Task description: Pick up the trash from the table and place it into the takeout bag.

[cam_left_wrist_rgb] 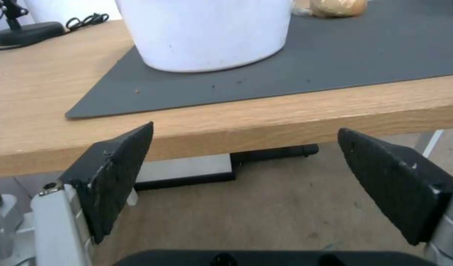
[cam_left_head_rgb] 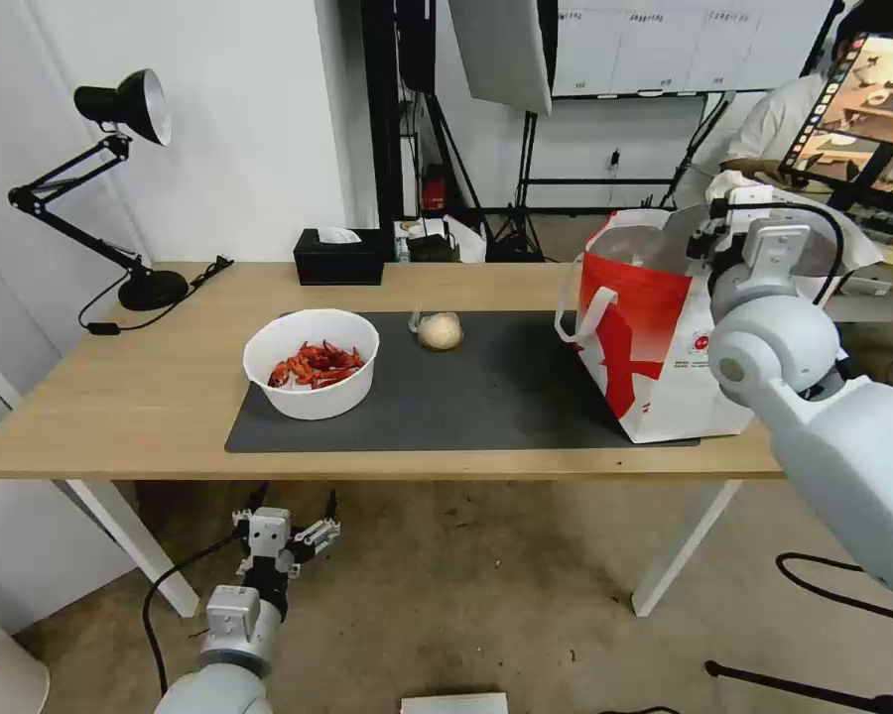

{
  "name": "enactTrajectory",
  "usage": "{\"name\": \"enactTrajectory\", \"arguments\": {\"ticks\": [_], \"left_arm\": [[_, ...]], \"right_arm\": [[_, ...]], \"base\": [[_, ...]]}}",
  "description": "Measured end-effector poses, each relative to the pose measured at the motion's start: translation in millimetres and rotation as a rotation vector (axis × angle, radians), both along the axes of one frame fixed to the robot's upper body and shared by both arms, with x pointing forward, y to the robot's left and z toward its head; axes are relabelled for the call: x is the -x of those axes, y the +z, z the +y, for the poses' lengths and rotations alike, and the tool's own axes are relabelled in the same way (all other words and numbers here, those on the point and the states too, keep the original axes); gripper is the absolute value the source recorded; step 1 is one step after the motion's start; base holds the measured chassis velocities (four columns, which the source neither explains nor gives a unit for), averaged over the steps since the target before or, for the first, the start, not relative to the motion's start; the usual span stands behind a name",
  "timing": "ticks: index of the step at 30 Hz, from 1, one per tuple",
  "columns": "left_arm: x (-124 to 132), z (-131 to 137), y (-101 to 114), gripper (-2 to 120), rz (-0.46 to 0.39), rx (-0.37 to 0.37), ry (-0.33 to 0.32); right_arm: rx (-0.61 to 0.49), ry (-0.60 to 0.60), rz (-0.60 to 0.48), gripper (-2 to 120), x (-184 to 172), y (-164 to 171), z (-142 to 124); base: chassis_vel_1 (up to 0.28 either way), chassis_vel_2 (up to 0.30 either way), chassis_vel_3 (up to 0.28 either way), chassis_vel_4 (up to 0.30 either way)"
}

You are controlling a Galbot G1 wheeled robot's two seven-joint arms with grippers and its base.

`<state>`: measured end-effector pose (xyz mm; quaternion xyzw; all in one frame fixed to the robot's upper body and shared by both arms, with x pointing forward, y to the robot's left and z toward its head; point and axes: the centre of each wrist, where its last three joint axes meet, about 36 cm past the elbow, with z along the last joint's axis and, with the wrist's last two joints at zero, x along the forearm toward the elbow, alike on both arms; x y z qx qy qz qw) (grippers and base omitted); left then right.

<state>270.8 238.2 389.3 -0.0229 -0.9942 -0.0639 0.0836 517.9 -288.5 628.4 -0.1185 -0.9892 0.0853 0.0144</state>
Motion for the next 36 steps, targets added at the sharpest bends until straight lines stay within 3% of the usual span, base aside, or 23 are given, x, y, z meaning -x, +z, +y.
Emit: {"name": "enactTrajectory", "arguments": {"ticks": [14, 20, 24, 36], "left_arm": [[-5, 1, 3, 100, -0.014, 0.002, -0.013], [-4, 0, 3, 100, -0.012, 0.006, -0.009], [-3, -2, 4, 100, -0.014, 0.011, -0.006], [-1, -3, 4, 100, -0.015, 0.014, -0.001]], "right_arm": [[-0.037, 0.012, 0.046, 67, -1, 4, -4], [0.005, 0.041, 0.110, 92, -2, 14, -6], [0.078, 0.086, 0.149, 100, -1, 23, -12], [0.344, 0.199, 0.188, 100, -3, 39, -37]], "base": [[0.000, 0.000, 0.000, 0.000], [0.000, 0.000, 0.000, 0.000], [0.000, 0.000, 0.000, 0.000], [0.000, 0.000, 0.000, 0.000]]}}
